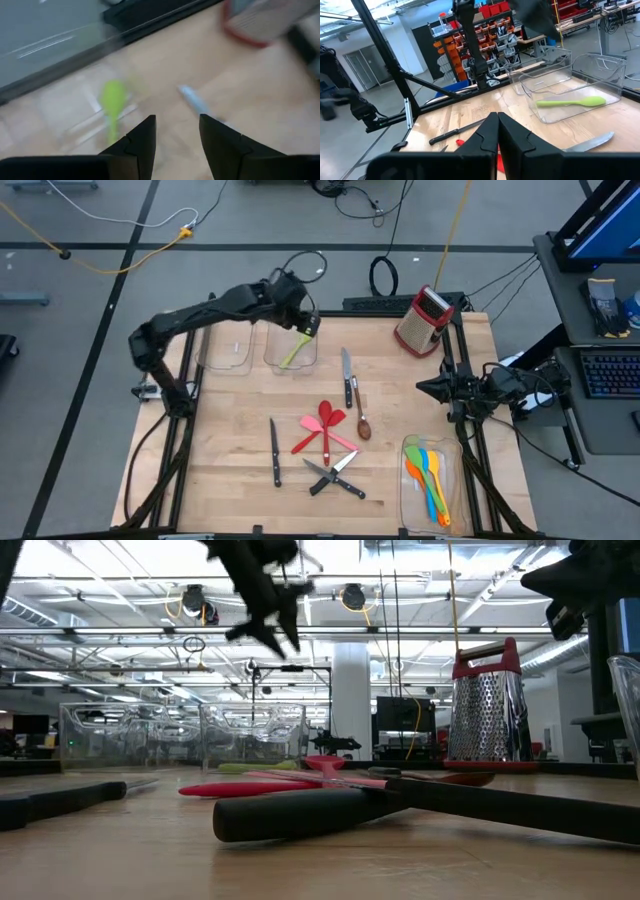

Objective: Pick & Place Kitchen Items
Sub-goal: Put the red serving spoon into the top right transparent bin

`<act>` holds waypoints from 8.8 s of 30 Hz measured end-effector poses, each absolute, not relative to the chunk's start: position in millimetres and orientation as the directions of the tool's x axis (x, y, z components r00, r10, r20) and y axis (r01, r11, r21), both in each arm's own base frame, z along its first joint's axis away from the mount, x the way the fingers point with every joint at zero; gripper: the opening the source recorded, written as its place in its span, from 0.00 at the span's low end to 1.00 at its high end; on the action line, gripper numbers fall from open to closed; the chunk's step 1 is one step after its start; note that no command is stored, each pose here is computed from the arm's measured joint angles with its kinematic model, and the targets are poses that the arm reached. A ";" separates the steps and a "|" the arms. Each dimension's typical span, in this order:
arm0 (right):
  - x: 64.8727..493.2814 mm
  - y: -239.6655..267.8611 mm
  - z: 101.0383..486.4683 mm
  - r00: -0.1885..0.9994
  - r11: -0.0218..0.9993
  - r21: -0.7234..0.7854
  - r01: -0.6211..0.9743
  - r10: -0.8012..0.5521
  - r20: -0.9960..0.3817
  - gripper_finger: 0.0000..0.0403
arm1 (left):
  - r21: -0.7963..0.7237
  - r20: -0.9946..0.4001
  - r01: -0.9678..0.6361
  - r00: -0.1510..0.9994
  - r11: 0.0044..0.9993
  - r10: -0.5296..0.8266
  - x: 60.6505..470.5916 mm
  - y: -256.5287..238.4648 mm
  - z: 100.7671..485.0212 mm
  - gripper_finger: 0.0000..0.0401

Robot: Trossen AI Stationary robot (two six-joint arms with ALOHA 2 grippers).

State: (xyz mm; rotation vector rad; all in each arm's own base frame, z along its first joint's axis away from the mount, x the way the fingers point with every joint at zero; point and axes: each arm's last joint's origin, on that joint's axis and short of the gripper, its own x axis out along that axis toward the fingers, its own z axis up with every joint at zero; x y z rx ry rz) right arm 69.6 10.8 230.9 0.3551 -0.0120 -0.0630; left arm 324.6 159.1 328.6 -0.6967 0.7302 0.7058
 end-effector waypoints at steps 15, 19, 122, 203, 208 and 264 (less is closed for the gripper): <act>69.6 10.8 230.8 0.998 0.936 0.346 0.059 -0.063 0.000 0.00 | -0.593 -0.646 -0.601 0.752 0.536 0.129 344.1 14.4 366.2 0.38; 69.6 10.8 230.8 0.998 0.936 0.346 0.059 -0.063 0.000 0.00 | -0.620 -0.651 -0.612 0.751 0.491 0.115 355.4 -16.7 355.5 0.38; 69.6 10.8 230.4 0.998 0.937 0.345 0.061 -0.063 -0.005 0.00 | -0.303 -0.906 -0.930 0.348 0.207 0.240 414.5 -122.3 150.1 0.09; 69.4 10.8 225.0 0.996 0.959 0.274 0.078 -0.064 -0.058 0.00 | -0.575 -0.626 -0.650 0.741 0.497 0.243 394.7 -70.6 307.3 0.09; 69.4 10.8 224.7 0.996 0.959 0.271 0.079 -0.064 -0.062 0.00 | -0.441 -0.748 -0.799 0.579 0.408 0.324 385.8 -30.7 294.9 0.09; 69.2 10.5 221.6 0.993 0.966 0.241 0.090 -0.070 -0.091 0.00 | -0.050 -0.992 -0.971 0.076 0.234 0.102 347.7 202.6 163.6 0.09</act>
